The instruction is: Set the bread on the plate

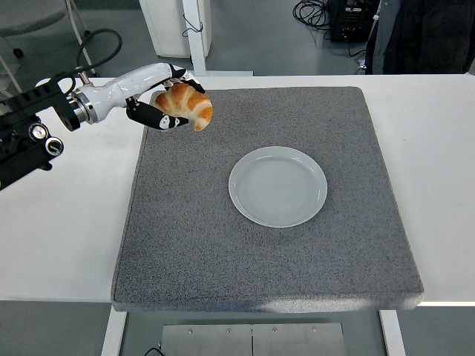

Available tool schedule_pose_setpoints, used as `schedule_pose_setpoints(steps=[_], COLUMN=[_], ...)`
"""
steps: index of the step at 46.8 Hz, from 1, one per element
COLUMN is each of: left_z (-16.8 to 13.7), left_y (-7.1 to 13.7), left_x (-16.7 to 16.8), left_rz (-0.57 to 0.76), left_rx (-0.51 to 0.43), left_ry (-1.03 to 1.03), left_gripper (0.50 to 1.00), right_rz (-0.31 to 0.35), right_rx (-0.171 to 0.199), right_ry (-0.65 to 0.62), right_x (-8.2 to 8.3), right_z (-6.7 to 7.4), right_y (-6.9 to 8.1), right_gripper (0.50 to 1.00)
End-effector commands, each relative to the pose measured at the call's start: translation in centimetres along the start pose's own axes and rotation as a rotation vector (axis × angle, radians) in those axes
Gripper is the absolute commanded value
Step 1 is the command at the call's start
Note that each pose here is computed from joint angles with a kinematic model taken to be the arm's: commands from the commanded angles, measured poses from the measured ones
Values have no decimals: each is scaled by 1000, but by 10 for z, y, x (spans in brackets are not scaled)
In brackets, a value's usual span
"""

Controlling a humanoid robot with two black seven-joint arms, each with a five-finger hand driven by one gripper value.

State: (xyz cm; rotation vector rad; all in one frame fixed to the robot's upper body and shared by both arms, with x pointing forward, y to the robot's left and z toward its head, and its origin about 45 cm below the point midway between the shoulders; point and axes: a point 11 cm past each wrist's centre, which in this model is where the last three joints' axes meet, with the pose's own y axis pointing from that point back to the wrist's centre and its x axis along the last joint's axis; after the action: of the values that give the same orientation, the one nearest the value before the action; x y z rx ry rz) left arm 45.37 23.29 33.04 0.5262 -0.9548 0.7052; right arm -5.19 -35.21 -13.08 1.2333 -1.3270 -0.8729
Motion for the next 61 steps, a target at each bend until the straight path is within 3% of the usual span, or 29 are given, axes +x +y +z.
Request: schedule_pose_setpoints(steps=[1,20,37,52,61], left_z=[5,53,105,158,166], left_y=[1,-5,-33,-76,-94], left_x=[19,65,74,22,-8], left_rz=[-2,-29,-55,-159,-213], left_rx=[-5,-104,-210,-327,-337], left_ry=[-10,-43,-101,-111,-163], left_gripper=[500,500,500,500,500], right_rz=[-1,1,1,-1,0], right_rx=[2,2,2,-1,0], right_ry=[0,1,1,0,1], right_x=[0,0,0,0,0], right_z=[-1,-1,-1,0,0], right_y=[0,0,0,0,0], right_gripper=[1000,1000,1000,1000,1000])
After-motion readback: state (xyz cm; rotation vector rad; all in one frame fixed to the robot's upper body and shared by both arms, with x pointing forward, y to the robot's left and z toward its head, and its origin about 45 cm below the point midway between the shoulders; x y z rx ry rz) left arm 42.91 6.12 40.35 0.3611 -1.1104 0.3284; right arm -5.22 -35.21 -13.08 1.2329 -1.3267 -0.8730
